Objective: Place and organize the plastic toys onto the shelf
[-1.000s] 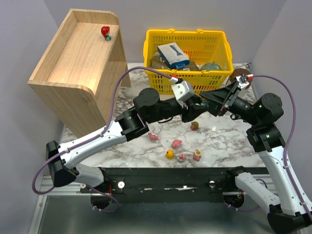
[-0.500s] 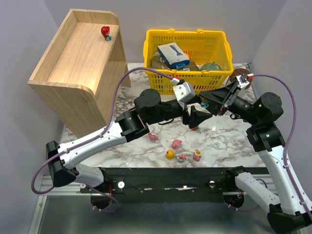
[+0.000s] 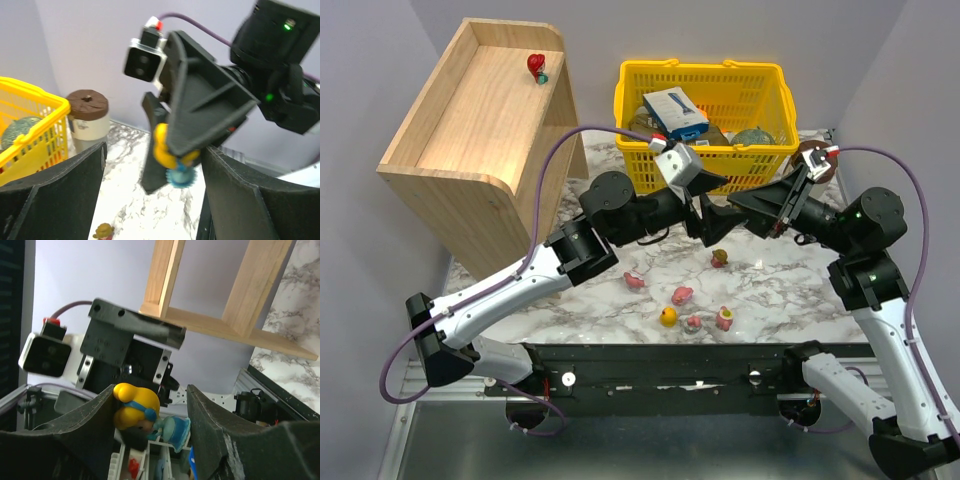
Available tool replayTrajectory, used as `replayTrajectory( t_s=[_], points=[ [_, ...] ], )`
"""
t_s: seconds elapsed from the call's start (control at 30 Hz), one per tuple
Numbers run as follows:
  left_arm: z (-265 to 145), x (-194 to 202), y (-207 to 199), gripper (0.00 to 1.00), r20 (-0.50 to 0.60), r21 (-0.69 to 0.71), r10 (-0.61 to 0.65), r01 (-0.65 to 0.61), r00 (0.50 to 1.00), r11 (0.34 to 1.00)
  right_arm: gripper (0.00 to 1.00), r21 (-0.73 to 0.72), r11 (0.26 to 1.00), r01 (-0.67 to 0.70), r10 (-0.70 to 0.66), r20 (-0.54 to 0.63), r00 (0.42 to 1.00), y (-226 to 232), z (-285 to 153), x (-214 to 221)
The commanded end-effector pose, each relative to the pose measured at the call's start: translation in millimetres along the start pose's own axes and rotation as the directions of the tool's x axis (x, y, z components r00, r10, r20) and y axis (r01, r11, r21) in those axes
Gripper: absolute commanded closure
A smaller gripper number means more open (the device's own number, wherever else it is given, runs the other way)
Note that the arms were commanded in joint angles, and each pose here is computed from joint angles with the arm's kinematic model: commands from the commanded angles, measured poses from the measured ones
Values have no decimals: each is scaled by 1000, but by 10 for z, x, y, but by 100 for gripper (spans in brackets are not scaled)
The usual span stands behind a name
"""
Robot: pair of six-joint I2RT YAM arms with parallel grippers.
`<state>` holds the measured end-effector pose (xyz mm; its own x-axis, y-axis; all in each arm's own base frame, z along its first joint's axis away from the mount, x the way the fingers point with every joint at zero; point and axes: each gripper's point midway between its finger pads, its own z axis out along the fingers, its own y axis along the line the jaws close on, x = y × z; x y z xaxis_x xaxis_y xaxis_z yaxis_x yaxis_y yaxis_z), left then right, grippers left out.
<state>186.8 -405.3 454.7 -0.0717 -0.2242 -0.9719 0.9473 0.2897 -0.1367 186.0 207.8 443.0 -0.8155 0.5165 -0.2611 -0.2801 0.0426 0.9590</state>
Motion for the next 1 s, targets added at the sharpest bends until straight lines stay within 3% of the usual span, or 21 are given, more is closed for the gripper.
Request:
replayTrajectory(
  t_s=[0.0,0.33,0.5,0.6,0.97],
  points=[
    [-83,-333,60,16,78,-45,-13,16,997,999,88,-51,997,52,-56,-68,996,193,-62,137],
    [-69,-265,-138,30,64,82,-14,9,998,997,88,-49,998,37,-40,-62,997,183,-54,123],
    [-25,-231,-216,49,47,128,-34,28,998,991,88,-50,998,36,-38,-52,998,178,-31,91],
    [7,-211,-214,56,42,129,-50,44,998,991,88,-59,997,47,-49,-44,998,190,-23,74],
    [80,-190,-184,55,41,120,-73,68,996,990,88,-93,989,116,-118,-14,993,219,0,23]
  ],
)
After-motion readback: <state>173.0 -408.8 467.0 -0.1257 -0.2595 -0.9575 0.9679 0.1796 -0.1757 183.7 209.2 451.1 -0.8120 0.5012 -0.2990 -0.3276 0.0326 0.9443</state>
